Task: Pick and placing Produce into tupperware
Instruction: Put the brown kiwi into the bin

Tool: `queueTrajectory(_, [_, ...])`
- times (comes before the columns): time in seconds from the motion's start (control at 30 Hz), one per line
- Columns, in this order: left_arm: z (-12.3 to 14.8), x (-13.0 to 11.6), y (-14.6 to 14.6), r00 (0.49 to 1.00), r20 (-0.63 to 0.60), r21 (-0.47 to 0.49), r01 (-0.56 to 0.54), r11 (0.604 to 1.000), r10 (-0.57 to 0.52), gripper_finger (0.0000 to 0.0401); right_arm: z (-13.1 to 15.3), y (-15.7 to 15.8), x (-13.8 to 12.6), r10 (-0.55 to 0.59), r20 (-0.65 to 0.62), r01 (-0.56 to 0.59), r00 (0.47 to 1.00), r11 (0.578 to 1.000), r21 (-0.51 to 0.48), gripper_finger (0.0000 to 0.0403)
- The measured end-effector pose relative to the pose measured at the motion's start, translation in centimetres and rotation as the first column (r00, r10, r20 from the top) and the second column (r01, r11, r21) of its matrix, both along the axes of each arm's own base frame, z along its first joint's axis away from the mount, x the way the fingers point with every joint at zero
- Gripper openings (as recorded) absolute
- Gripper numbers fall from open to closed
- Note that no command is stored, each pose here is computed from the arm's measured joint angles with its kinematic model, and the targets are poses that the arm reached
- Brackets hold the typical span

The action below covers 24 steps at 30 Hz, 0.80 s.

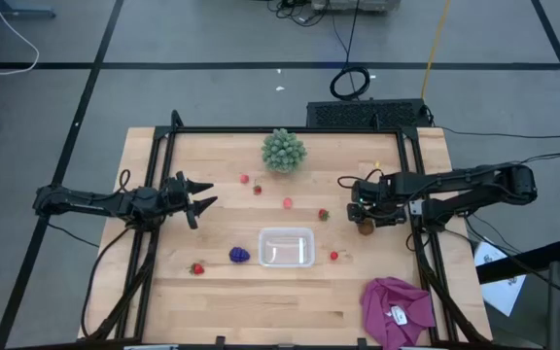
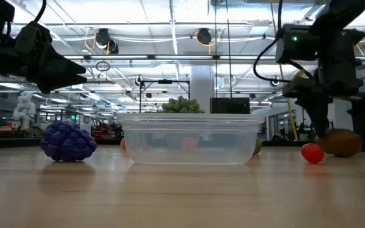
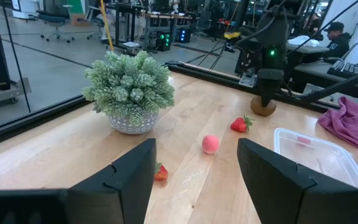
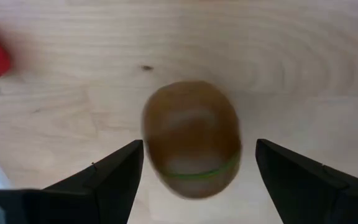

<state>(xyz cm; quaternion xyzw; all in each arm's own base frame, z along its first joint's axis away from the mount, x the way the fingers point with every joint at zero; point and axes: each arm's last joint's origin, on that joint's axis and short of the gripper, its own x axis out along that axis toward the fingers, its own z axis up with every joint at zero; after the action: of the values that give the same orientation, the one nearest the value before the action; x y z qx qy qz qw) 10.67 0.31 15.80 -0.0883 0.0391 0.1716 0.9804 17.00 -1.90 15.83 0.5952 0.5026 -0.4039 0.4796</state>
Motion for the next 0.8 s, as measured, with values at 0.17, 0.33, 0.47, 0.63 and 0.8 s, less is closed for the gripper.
queueTrajectory(0.17, [0.0, 0.0, 0.0, 1.0, 0.0, 0.0, 0.0, 1.0, 0.0, 0.023, -1.4, 0.0, -0.7, -0.01, -0.006, 0.01, 1.0, 0.999, 0.032, 0.0302])
queueTrajectory(0.33, [0.0, 0.0, 0.0, 1.0, 0.0, 0.0, 0.0, 1.0, 0.0, 0.023, -1.8, 0.0, -0.7, -0.012, 0.016, 0.011, 1.0, 0.999, 0.034, 0.0302])
queueTrajectory(0.47, [0.0, 0.0, 0.0, 1.0, 0.0, 0.0, 0.0, 1.0, 0.0, 0.023, -1.8, 0.1, -0.7, -0.006, 0.017, 0.005, 1.0, 0.999, 0.036, 0.0302])
queueTrajectory(0.63, [0.0, 0.0, 0.0, 1.0, 0.0, 0.0, 0.0, 1.0, 0.0, 0.023, -1.8, 0.1, -0.7, 0.005, 0.024, -0.007, 1.0, 0.999, 0.052, 0.0302])
queueTrajectory(0.8, [0.0, 0.0, 0.0, 1.0, 0.0, 0.0, -0.001, 1.0, 0.001, 0.023, -1.8, -0.4, -0.8, 0.014, 0.033, -0.015, 0.999, 0.999, 0.045, 0.0302])
